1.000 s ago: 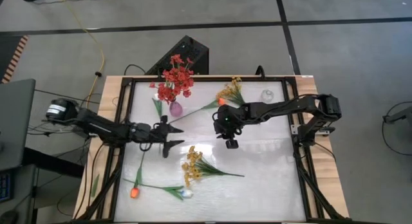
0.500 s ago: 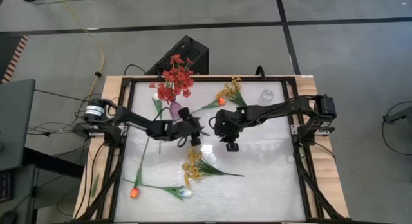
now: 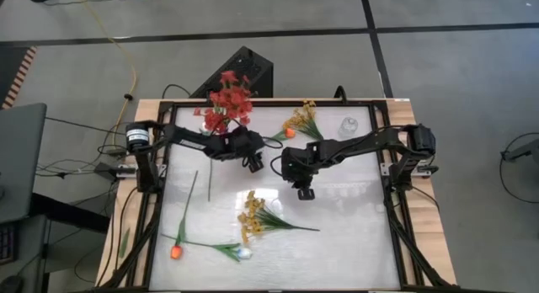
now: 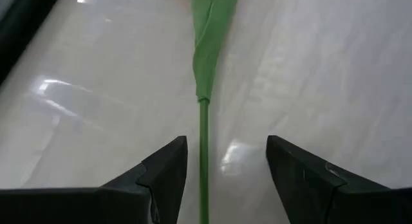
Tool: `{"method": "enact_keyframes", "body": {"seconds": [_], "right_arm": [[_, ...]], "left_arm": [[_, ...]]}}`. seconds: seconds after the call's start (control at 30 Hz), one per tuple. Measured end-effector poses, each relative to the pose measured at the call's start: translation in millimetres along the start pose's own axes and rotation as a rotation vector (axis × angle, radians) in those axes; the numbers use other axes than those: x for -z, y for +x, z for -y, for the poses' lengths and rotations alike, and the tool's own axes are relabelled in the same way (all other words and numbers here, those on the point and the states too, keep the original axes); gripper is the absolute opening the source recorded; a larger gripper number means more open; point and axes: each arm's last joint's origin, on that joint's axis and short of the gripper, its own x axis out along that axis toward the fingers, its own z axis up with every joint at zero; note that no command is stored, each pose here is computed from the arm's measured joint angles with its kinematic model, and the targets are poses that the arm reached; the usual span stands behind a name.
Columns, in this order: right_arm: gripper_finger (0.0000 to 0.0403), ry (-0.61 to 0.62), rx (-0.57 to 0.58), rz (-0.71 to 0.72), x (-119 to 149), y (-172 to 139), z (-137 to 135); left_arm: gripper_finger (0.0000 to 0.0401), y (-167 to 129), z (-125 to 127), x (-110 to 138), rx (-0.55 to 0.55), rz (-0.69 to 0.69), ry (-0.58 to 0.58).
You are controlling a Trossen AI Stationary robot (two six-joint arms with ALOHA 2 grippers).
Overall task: Sort flowers into vase by color
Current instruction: Put the top orange tulip into the pink vase
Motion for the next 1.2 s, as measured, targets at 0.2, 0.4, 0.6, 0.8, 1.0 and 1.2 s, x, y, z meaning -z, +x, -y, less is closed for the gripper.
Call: {"method": "enact_keyframes", "body": {"seconds": [0.2, 0.4, 0.6, 0.8, 1.0, 1.2], "right_arm": [[0.0118, -0.001, 0.003, -0.002, 1, 0, 4], [0.0118, -0.001, 0.003, -0.004, 1, 0, 4], [0.0118, 0.004, -0.002, -0.021, 3, 0, 2], [0.0118, 0.038, -0.02, -0.126, 12, -2, -4], [0.0118, 0.028, -0.012, -0.084, 20, -5, -4], [0.0118, 0.032, 0.014, 0.021, 36, -7, 4]], "left_arm": [[0.0201, 9, -1, 5, 0.067, -0.032, -0.007], [0.0119, 7, 1, 5, 0.114, -0.026, -0.005], [0.0011, 3, 3, 2, 0.182, -0.001, -0.008], [0.0002, -35, 5, -23, 0.212, 0.156, 0.001], [0.0001, -100, 8, -51, 0.232, 0.381, 0.052], [0.0, -172, 5, -61, 0.222, 0.631, 0.088]]}}
